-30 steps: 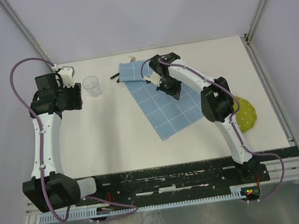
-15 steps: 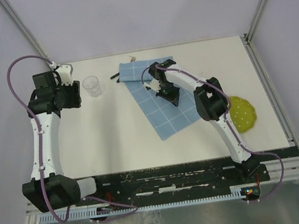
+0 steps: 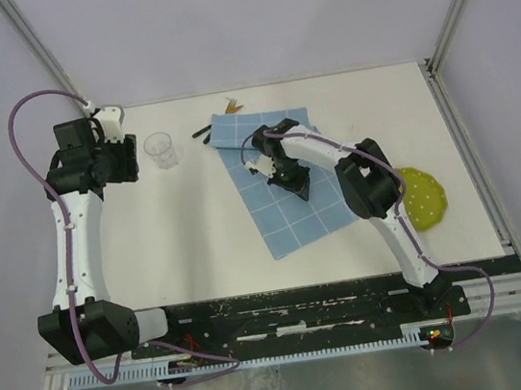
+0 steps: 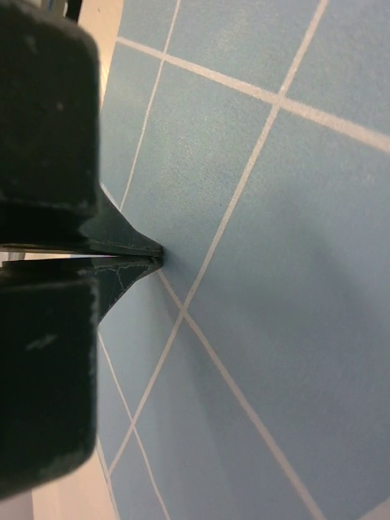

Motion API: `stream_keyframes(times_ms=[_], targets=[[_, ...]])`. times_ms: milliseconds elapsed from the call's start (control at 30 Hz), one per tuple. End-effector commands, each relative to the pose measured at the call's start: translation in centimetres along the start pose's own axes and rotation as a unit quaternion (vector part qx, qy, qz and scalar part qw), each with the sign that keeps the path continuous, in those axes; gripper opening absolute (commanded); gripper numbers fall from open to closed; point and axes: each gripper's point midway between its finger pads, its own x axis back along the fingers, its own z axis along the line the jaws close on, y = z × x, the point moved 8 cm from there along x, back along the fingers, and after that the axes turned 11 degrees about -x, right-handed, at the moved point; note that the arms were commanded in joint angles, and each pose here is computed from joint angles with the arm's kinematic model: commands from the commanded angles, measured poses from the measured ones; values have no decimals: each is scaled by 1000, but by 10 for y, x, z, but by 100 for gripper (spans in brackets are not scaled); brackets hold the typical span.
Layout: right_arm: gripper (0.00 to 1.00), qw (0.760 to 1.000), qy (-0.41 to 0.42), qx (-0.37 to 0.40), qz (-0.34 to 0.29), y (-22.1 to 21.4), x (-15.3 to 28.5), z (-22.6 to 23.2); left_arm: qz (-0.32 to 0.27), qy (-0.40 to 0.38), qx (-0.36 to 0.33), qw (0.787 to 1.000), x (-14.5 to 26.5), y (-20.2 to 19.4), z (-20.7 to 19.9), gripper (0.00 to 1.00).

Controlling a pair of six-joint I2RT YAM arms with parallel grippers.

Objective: Set the dinner table for one person
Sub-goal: Move the napkin to the center of the board.

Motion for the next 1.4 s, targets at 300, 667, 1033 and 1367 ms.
stream_keyframes(times_ms=[300,667,1033,1367], targets=[[2,983,140,101,70,-15,-30,169,-39,6,-25,999,6,10,3,65],[2,990,46,135,-8,-3,1,171,-50,19,-45,998,7,15,8,67],[52,962,-149,21,-227,51,119,42,-43,34,-51,997,1,23,17,73],[59,964,-120,-7,-238,78,91,-68,-24,33,-62,997,2,18,17,73]])
